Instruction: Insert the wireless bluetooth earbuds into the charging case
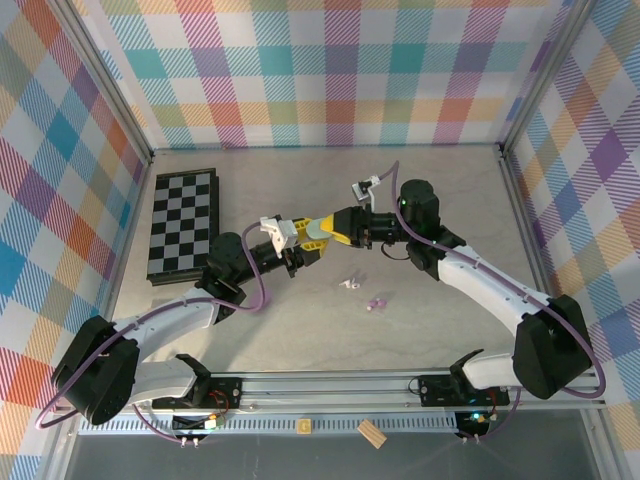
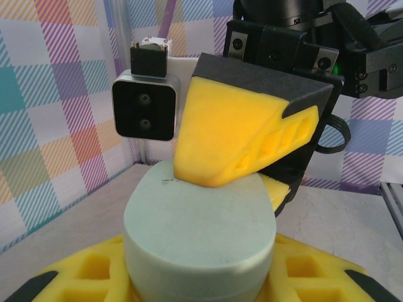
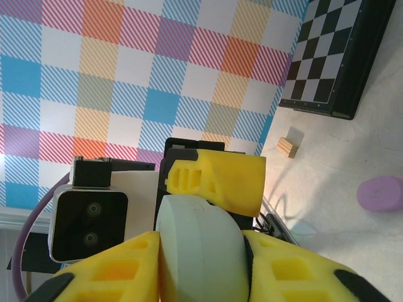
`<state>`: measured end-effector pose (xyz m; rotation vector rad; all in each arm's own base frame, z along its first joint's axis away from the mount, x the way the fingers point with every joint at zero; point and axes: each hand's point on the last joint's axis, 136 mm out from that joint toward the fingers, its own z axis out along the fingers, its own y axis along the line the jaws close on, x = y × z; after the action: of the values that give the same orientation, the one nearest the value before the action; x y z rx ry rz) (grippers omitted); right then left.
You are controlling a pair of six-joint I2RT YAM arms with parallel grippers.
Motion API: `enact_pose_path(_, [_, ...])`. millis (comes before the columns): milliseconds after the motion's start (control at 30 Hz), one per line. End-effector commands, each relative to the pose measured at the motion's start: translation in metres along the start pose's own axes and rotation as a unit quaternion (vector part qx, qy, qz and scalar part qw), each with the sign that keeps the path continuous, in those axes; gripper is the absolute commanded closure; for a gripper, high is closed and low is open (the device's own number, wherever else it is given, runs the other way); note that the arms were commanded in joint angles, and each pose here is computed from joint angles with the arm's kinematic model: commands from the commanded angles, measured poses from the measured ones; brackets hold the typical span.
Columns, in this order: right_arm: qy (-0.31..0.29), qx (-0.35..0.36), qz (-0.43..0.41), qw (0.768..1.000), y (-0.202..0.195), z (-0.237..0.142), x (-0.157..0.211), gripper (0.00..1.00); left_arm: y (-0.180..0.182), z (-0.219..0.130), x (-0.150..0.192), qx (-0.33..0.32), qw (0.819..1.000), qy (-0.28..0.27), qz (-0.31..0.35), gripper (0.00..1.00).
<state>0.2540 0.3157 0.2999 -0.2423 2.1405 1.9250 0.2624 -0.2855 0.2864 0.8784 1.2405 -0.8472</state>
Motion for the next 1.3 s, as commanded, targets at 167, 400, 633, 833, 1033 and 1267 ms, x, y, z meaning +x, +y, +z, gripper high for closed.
enact_pose_path(167, [-0.031,0.038,-0.065,0.997,-0.006,-0.003,-0.011,0.77,0.006,-0.002,0.0,-0.015,1.0,0.011,0.014,0.29])
enact_pose_path(400, [-0.095,0.197,-0.095,0.971,-0.087,-0.023,-0.043,0.78,0.01,-0.018,0.022,-0.053,0.997,0.048,-0.001,0.01])
enact_pose_path(633, [-0.105,0.302,-0.068,0.945,-0.171,-0.029,-0.075,0.79,0.015,-0.039,0.037,-0.1,0.991,0.084,-0.037,0.0])
enact_pose_path(833, [-0.091,0.345,-0.038,0.933,-0.231,-0.014,-0.097,0.79,0.022,-0.059,0.052,-0.149,0.98,0.121,-0.048,0.0])
enact_pose_path(1033, [-0.081,0.344,0.023,0.935,-0.273,-0.001,-0.116,0.79,0.055,-0.077,0.068,-0.26,0.943,0.182,-0.098,0.0])
enact_pose_path(1267, [-0.066,0.374,0.055,0.923,-0.308,-0.002,-0.127,0.77,0.091,-0.101,0.099,-0.365,0.878,0.281,-0.13,0.0])
